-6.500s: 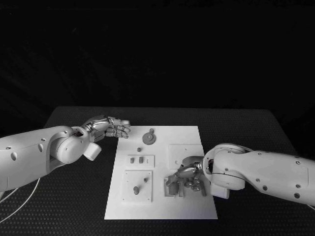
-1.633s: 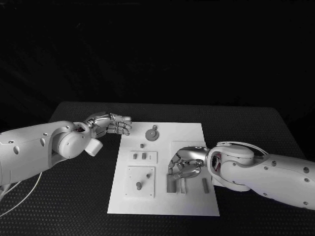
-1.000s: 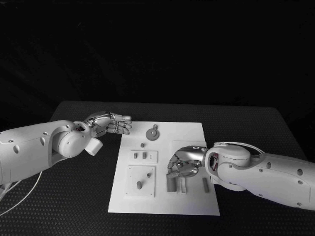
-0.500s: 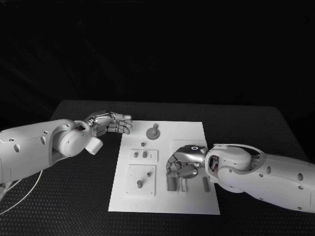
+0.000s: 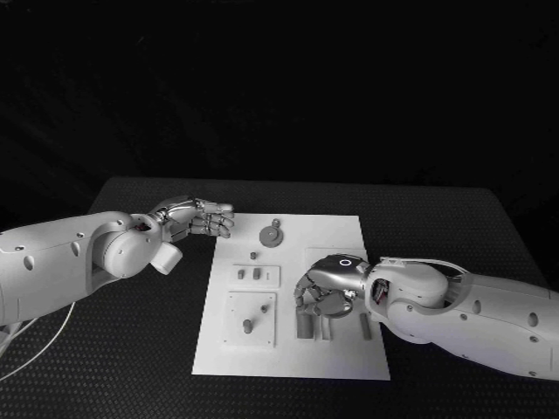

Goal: Assemble the parts on the task board

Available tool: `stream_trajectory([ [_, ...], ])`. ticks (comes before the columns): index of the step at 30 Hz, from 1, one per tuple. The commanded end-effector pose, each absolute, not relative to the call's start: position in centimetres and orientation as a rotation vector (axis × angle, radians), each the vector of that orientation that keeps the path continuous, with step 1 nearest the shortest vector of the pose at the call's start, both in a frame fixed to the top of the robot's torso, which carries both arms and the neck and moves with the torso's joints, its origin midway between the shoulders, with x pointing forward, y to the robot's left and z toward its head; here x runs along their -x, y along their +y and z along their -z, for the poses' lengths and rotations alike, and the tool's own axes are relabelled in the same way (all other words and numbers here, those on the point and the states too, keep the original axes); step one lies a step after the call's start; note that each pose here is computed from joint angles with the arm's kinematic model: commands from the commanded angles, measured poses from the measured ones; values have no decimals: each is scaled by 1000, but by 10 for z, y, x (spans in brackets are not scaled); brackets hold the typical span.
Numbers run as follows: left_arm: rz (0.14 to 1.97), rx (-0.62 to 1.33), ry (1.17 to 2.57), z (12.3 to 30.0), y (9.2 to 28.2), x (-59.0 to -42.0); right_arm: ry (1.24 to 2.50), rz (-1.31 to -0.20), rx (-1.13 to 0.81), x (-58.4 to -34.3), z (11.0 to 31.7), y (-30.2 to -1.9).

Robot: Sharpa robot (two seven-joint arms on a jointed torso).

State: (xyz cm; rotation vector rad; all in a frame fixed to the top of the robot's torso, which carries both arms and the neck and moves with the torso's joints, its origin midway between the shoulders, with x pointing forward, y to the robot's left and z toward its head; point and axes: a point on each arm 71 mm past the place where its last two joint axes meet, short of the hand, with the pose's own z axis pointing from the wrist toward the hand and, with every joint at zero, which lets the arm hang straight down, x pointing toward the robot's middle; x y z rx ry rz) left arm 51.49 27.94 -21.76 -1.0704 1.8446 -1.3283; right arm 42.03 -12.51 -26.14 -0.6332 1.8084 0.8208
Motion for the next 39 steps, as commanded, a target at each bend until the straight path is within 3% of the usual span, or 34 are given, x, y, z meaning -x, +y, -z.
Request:
stream_trajectory([
  [1, 1349, 1060, 1851, 217, 277, -514, 1835, -730, 651, -423, 273, -136],
  [8, 1350, 1059, 1852, 217, 277, -514, 1841, -733, 637, -424, 273, -138],
  [16, 1351, 1059, 1856, 217, 276, -515, 1771, -803, 449, -427, 264, -140],
  [29, 1353, 1059, 1870, 217, 276, -514, 1748, -701, 339, -432, 253, -147],
  [34, 1351, 1061, 1869, 217, 276, -514, 1787, -679, 314, -433, 248, -149],
  [39, 1351, 1061, 1873, 218, 276, -514, 1950, -636, 172, -434, 242, -155],
])
